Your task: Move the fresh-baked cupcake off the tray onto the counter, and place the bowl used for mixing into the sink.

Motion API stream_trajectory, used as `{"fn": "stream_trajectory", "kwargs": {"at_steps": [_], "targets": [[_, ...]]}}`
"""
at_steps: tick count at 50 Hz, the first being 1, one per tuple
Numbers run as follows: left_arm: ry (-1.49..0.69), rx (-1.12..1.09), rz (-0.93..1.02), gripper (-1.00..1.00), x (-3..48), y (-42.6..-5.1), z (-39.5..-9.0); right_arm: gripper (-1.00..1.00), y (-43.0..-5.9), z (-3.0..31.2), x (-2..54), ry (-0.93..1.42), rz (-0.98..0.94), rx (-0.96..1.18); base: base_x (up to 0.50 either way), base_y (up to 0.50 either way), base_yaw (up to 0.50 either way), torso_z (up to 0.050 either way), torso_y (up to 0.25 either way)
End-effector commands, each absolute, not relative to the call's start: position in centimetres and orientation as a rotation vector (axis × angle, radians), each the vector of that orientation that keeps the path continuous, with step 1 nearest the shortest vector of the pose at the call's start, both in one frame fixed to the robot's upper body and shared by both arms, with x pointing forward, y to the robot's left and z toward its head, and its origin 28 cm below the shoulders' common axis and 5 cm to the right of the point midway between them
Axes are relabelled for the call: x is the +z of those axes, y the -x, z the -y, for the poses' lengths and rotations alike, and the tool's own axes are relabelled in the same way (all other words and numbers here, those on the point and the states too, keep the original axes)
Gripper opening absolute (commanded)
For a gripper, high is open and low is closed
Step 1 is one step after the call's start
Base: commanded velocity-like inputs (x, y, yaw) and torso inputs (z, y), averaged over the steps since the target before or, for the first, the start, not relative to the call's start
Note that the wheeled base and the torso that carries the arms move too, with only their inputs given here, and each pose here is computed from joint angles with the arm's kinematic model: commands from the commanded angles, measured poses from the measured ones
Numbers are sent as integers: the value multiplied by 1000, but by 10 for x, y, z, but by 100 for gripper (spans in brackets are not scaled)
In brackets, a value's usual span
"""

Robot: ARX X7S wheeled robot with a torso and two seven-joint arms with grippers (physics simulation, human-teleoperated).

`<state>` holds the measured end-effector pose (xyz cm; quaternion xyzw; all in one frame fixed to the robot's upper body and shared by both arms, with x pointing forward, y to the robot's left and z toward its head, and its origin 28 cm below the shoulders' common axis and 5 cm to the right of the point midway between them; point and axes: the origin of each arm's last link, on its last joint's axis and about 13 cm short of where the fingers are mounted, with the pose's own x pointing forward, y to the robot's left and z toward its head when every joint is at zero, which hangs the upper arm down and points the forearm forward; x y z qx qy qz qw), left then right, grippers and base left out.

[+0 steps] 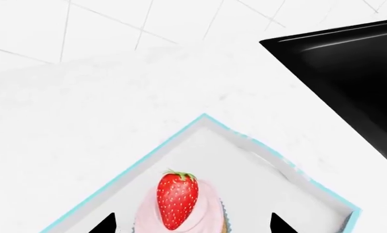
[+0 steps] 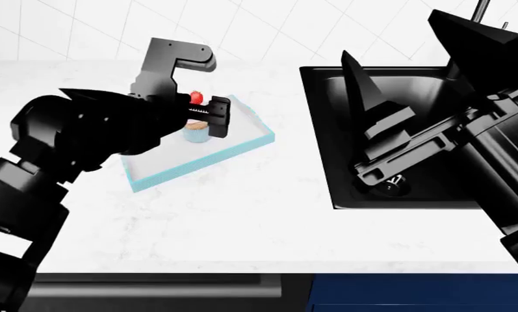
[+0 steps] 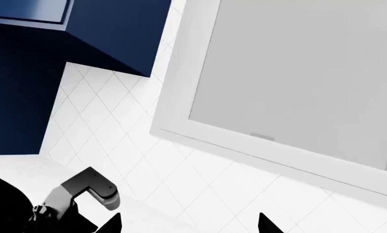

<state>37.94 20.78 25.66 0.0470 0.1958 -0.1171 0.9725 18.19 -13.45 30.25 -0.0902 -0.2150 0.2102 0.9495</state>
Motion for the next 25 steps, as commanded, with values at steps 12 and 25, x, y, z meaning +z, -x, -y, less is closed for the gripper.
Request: {"fn": "stream_trajectory", "kwargs": {"at_steps": [12, 25], "targets": [[-93, -212, -424, 100, 251, -386, -210, 100, -182, 133, 302, 183, 434, 429, 0, 0, 0, 0, 0], [-90, -209, -454, 100, 246, -388, -212, 100, -183, 132, 302, 181, 432, 434, 0, 0, 0, 0, 0]]}}
